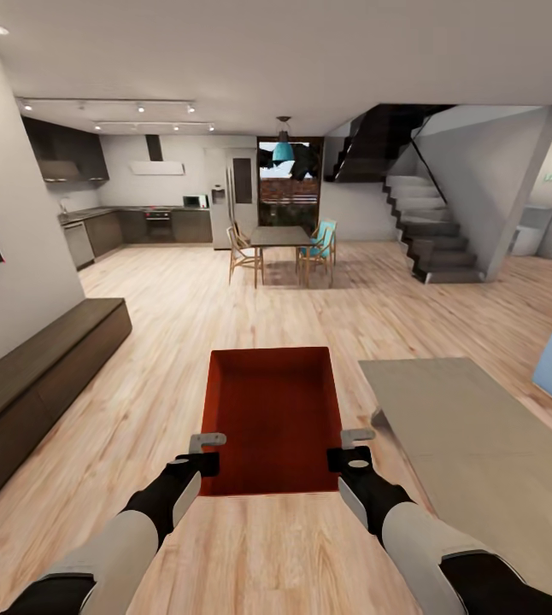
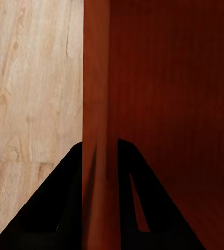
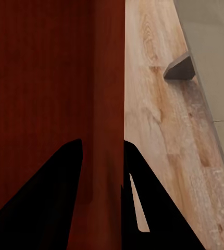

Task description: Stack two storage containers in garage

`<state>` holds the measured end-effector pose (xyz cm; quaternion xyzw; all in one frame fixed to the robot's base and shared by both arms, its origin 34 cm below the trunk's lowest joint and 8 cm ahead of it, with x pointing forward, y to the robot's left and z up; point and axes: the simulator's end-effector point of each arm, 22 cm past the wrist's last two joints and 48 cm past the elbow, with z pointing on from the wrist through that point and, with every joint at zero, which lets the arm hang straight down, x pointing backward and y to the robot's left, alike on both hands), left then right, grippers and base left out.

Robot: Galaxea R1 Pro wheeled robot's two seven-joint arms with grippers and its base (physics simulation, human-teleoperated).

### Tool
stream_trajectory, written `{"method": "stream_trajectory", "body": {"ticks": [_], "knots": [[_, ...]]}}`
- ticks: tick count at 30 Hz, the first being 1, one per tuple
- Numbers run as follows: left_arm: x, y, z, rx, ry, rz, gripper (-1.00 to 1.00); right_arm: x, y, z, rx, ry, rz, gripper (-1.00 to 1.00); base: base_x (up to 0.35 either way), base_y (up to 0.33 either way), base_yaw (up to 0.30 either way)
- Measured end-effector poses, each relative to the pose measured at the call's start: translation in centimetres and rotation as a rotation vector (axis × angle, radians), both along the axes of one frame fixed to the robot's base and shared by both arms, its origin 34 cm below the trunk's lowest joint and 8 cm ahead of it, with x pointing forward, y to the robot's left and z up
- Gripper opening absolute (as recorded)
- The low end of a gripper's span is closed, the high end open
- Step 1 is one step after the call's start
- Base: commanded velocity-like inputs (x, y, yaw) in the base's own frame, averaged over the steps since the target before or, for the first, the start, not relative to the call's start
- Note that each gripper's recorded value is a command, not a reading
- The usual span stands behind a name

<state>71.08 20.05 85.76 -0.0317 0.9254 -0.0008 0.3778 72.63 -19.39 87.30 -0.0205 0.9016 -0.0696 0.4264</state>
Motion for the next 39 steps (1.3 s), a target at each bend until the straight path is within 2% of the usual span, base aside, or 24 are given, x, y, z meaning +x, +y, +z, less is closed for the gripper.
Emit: {"method": "stream_trajectory", "body": {"ticks": [39], "knots": [[-0.01, 0.0, 0.0, 0.001, 0.001, 0.0, -1.0, -0.02, 0.01, -0.02, 0.0, 0.001, 0.0, -1.0, 0.321, 0.0, 0.0]]}}
